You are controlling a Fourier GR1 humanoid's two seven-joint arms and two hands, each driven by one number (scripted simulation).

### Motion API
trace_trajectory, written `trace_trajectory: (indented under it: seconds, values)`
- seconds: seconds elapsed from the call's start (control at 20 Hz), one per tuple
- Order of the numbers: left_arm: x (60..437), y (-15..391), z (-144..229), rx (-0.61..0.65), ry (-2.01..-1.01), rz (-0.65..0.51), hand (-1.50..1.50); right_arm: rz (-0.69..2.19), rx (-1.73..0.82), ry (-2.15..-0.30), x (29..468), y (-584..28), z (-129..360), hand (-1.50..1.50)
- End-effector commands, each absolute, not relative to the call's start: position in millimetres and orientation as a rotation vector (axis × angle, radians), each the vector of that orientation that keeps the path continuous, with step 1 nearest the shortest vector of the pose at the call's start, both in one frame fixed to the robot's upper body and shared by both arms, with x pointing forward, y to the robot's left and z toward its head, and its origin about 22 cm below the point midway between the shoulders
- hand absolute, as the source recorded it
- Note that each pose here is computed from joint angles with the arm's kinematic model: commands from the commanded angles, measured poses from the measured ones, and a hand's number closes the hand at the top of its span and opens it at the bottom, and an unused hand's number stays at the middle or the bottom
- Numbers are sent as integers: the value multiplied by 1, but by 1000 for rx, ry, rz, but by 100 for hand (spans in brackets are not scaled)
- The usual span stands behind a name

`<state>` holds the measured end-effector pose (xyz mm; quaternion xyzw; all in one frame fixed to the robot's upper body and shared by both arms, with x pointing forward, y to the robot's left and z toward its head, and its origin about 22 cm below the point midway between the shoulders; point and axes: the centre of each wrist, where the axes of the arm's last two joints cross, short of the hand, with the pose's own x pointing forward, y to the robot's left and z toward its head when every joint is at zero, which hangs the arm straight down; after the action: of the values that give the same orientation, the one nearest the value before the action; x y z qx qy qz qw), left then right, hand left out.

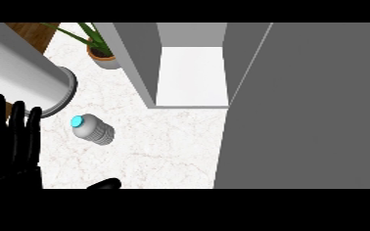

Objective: Pick up the bottled water, place it into the cabinet and close the cabinet

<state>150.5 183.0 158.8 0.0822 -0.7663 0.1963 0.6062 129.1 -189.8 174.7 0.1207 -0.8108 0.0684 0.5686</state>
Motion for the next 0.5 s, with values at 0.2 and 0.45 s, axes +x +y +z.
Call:
trace_trajectory:
  seconds: [0.2,0.45]
  values:
    - [152,191,166,299,-1825,474,-150,154,252,-1968,92,-196,197,-150]
    - [163,199,149,320,-1820,443,-150,156,233,-1963,107,-195,198,-150]
